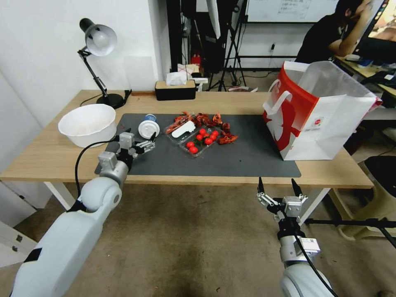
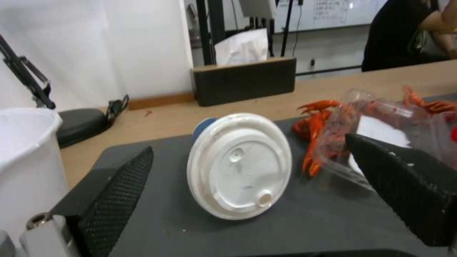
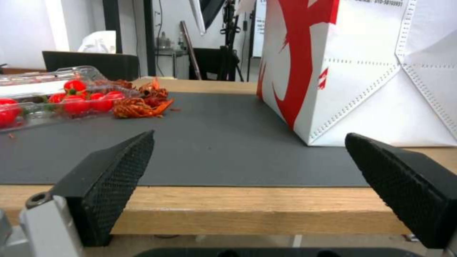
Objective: Pick up the trash from the table and place it into the takeout bag.
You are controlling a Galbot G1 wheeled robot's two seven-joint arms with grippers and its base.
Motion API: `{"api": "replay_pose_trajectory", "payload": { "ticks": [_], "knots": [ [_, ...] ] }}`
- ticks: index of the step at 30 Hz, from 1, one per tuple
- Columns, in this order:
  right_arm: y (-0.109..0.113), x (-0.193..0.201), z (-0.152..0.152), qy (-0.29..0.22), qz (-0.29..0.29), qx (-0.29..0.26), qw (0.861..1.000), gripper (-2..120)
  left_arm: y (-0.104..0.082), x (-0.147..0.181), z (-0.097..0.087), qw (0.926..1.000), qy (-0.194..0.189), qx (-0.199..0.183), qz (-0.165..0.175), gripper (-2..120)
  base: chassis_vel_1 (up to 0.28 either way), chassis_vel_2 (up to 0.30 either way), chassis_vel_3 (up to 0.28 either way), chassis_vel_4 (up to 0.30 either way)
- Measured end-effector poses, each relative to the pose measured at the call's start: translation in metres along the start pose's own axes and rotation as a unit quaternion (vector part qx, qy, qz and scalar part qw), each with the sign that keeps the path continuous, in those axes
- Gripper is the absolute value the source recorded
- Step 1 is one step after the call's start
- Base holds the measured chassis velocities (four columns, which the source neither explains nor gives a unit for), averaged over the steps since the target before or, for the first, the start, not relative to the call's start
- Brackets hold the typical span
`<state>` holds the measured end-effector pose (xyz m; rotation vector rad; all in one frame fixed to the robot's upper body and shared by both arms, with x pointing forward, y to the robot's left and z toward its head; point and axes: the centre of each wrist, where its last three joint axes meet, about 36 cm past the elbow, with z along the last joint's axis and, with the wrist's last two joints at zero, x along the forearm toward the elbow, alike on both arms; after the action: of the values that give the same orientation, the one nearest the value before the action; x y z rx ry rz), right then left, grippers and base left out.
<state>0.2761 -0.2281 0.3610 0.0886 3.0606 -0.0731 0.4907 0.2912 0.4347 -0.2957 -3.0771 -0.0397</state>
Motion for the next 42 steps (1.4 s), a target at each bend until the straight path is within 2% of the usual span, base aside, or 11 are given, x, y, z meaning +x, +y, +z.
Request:
{"api": "replay_pose_trajectory", "payload": {
  "ticks": [20, 31, 42],
  "knots": [
    [-0.001, 0.000, 0.001, 0.002, 0.004, 0.001, 1.000, 100, -0.005, -0.046, -0.001, 0.9998, 0.019, 0.002, -0.004, 100, 0.000, 0.000, 0.000, 0.000],
    [-0.001, -0.001, 0.001, 0.002, 0.004, 0.001, 1.000, 100, -0.001, -0.061, 0.001, 0.9995, 0.029, -0.005, -0.010, 100, 0.000, 0.000, 0.000, 0.000],
    [-0.001, 0.000, 0.002, 0.003, 0.003, 0.001, 1.000, 100, -0.006, -0.070, 0.004, 0.9992, 0.038, -0.006, -0.008, 100, 0.000, 0.000, 0.000, 0.000]
  ]
}}
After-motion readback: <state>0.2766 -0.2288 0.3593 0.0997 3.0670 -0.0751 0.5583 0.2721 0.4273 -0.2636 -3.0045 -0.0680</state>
